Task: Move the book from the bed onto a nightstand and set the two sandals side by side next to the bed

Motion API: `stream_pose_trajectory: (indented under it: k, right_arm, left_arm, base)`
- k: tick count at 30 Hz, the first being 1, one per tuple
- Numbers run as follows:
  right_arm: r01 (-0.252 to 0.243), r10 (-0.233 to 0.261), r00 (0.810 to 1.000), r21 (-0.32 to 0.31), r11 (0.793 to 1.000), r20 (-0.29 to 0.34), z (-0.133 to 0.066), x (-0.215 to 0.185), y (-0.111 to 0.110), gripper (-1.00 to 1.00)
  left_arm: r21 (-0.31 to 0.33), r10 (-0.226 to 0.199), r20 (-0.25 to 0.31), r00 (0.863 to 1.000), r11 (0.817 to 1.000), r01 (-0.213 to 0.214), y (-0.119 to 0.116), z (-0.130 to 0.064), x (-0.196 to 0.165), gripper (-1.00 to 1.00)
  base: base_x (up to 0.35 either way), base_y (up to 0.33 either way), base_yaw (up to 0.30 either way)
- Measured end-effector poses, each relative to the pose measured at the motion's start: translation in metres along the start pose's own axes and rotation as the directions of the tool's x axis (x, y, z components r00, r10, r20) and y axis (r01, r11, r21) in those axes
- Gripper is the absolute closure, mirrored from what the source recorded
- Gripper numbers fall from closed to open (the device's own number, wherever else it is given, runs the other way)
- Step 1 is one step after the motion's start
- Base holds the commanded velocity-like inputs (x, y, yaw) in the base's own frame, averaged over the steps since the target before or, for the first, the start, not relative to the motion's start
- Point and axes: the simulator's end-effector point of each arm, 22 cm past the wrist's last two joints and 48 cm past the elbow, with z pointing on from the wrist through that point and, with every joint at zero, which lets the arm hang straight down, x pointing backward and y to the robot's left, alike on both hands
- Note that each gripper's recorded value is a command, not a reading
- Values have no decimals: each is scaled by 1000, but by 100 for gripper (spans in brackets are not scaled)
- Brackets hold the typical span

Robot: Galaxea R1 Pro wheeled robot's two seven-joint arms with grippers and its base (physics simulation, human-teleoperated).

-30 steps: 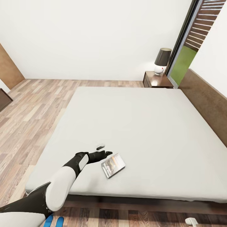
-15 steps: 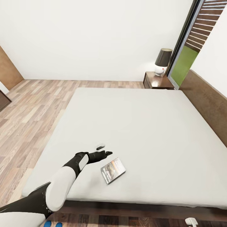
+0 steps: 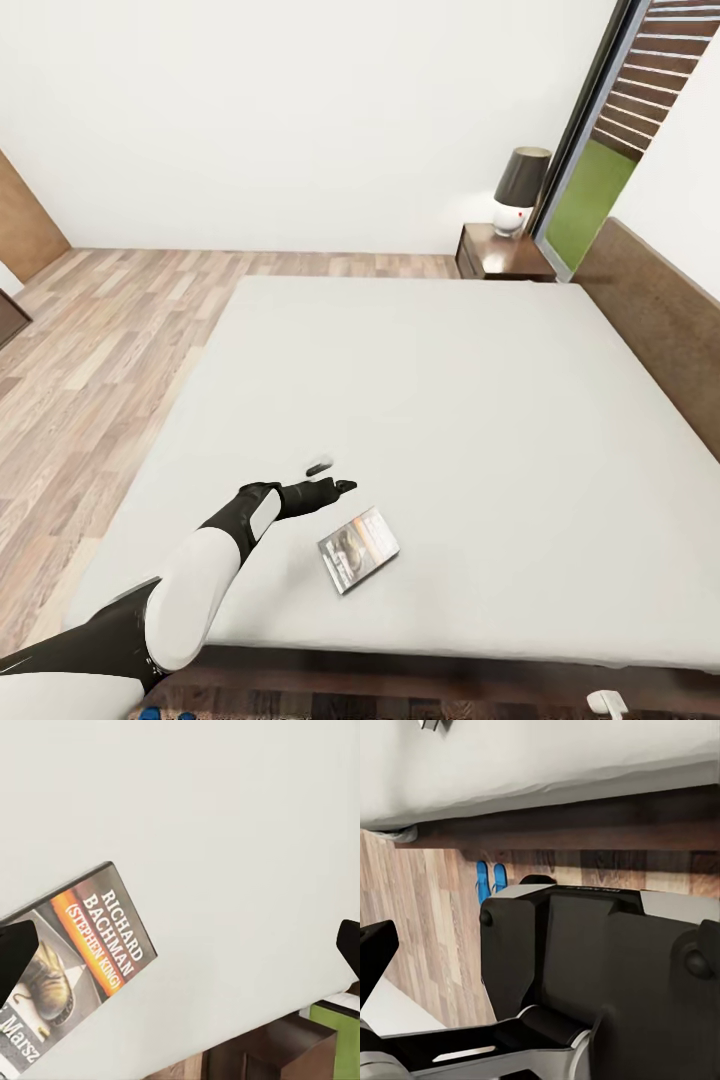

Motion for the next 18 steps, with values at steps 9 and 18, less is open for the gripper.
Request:
stream_pose_trajectory:
  k: [9, 18]
  right_arm:
    - [-9, 9, 1000, 3, 1000, -10, 1, 5, -2, -100]
    - [-18, 18, 1000, 6, 1000, -20, 2, 9, -5, -100]
  left_arm:
    - [-4, -8, -10, 1000, 1000, 8, 5, 4, 5, -100]
    - [-7, -16, -21, 1000, 1000, 16, 11, 9, 11, -100]
  base:
    - [0, 0, 0]
    - [0, 0, 0]
